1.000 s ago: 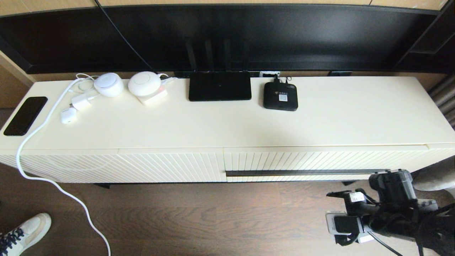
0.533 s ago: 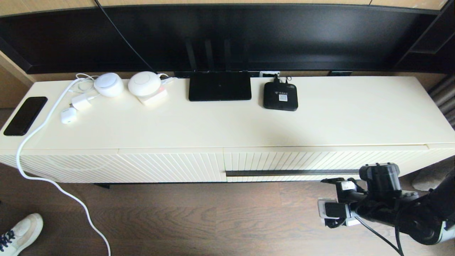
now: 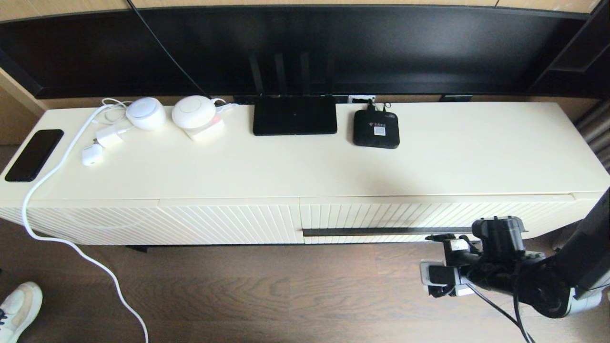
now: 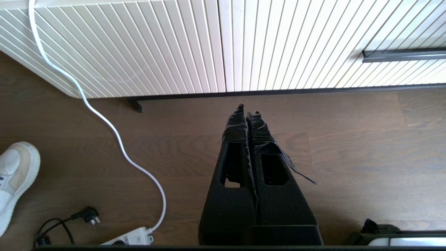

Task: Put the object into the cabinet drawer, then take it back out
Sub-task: Open the drawer

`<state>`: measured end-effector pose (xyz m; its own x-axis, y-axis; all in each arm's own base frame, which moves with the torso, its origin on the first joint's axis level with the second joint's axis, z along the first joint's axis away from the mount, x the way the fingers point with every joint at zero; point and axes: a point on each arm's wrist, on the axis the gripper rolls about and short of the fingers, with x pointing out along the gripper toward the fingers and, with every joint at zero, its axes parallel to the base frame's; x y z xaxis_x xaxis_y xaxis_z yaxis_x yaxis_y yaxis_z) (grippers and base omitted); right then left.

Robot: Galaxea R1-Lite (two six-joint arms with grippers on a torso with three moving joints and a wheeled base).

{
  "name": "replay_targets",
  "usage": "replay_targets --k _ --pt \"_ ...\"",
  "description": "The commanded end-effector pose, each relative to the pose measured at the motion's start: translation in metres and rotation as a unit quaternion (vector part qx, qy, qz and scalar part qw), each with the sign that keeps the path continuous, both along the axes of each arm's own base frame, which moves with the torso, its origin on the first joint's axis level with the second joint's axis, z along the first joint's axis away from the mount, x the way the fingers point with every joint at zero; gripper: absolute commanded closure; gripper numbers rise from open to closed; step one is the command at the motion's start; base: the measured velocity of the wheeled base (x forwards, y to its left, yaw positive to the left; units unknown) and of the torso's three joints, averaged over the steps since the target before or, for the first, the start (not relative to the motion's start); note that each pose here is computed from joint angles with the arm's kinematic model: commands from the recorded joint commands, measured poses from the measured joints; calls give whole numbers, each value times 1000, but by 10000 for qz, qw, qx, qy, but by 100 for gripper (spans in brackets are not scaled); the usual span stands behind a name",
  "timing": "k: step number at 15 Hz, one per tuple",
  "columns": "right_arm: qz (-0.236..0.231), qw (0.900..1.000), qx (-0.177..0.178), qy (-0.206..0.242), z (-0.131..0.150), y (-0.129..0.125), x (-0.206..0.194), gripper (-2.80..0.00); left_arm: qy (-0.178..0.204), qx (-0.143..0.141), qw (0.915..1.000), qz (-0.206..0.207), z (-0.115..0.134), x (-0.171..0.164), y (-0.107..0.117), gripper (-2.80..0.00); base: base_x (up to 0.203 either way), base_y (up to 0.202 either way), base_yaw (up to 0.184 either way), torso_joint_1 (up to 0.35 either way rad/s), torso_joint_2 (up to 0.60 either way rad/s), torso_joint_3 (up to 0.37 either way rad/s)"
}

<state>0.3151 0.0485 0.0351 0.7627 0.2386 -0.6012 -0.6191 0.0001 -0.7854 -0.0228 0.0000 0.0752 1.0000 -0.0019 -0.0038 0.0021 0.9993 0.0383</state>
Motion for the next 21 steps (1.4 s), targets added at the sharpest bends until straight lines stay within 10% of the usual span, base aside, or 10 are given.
replay_targets --k 1,21 --pt "23 10000 -24 -23 -3 0 6 -280 0 0 10000 2 0 0 0 0 0 0 0 0 0 0" --pt "-8 9999 97 -87 -22 -6 30 -280 -2 0 10000 2 0 0 0 0 0 0 0 0 0 0"
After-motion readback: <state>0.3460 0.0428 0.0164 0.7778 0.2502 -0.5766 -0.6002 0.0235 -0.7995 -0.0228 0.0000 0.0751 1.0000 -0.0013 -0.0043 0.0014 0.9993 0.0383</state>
